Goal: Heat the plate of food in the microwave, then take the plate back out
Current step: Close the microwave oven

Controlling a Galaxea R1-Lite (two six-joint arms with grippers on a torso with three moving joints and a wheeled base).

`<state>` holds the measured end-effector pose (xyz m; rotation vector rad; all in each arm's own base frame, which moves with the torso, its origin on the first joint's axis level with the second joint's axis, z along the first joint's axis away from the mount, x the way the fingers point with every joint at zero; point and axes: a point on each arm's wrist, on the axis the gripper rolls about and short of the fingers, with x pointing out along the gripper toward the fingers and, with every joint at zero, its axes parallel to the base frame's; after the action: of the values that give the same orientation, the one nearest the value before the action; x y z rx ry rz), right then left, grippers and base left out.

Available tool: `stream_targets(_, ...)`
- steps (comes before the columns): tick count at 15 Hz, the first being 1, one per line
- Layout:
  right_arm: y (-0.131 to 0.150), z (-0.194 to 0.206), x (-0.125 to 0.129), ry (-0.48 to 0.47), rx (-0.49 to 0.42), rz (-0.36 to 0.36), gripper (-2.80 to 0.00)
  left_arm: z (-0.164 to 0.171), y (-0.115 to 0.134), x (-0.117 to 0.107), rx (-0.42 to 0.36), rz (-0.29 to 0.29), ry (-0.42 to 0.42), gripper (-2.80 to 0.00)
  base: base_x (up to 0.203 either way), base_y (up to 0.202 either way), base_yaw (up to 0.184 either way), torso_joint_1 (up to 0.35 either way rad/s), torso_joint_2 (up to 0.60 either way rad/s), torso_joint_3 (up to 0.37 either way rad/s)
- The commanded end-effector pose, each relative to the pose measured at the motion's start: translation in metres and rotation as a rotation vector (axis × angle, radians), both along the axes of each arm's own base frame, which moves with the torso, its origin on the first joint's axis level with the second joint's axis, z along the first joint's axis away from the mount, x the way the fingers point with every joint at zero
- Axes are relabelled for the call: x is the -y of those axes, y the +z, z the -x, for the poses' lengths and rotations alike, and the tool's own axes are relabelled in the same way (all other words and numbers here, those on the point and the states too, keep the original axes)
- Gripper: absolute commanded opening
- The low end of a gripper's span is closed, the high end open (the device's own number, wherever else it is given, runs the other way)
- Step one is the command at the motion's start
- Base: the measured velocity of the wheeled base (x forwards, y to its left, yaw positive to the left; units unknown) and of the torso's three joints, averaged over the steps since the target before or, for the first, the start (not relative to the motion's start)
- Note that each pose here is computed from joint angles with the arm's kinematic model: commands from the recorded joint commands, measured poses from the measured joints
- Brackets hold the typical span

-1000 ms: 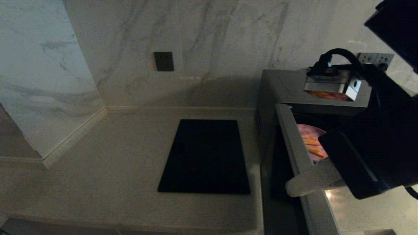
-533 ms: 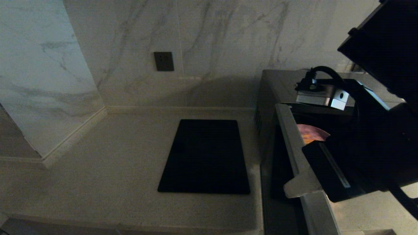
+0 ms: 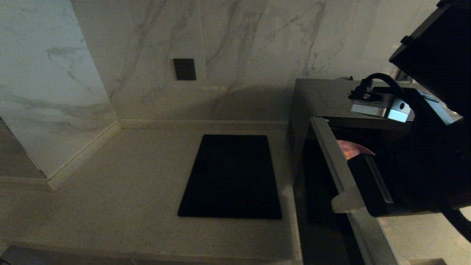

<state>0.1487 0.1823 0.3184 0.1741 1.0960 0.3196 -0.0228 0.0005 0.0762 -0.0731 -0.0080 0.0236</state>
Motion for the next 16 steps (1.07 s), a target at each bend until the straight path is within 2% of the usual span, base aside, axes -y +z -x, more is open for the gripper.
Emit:
stream_targets(1, 0.004, 0.001, 0.005, -0.082, 0.063, 0.026, -2.8, 0.0, 0.0, 0.0, -0.001, 0.001, 0.001, -2.8, 0.0, 0.0, 0.0, 0.0, 0.0, 0.0)
stream_targets(4, -0.002, -0.007, 0.012, -0.26, 0.153, 0.114, -2.8, 0.0, 0.0, 0.0, 0.0, 0.001, 0.001, -2.8, 0.0, 0.0, 0.0, 0.0, 0.0, 0.0)
stream_targets(6, -0.01, -0.013, 0.019, -0.335, 0.179, 0.184, -2.8, 0.0, 0.0, 0.0, -0.001, 0.001, 0.001, -2.8, 0.0, 0.0, 0.0, 0.0, 0.0, 0.0)
stream_targets(9, -0.003, -0.011, 0.023, -0.351, 0.206, 0.15, -2.8, 0.0, 0.0, 0.0, 0.0, 0.001, 0.001, -2.8, 0.0, 0.0, 0.0, 0.0, 0.0, 0.0)
stream_targets(14, -0.006, -0.013, 0.022, -0.36, 0.21, 0.165, -2.8, 0.0, 0.0, 0.0, 0.0, 0.001, 0.001, -2.8, 0.0, 0.0, 0.0, 0.0, 0.0, 0.0)
stream_targets(16, -0.003, -0.015, 0.021, -0.373, 0.238, 0.142, -2.8, 0.0, 0.0, 0.0, 0.0, 0.001, 0.001, -2.8, 0.0, 0.0, 0.0, 0.0, 0.0, 0.0)
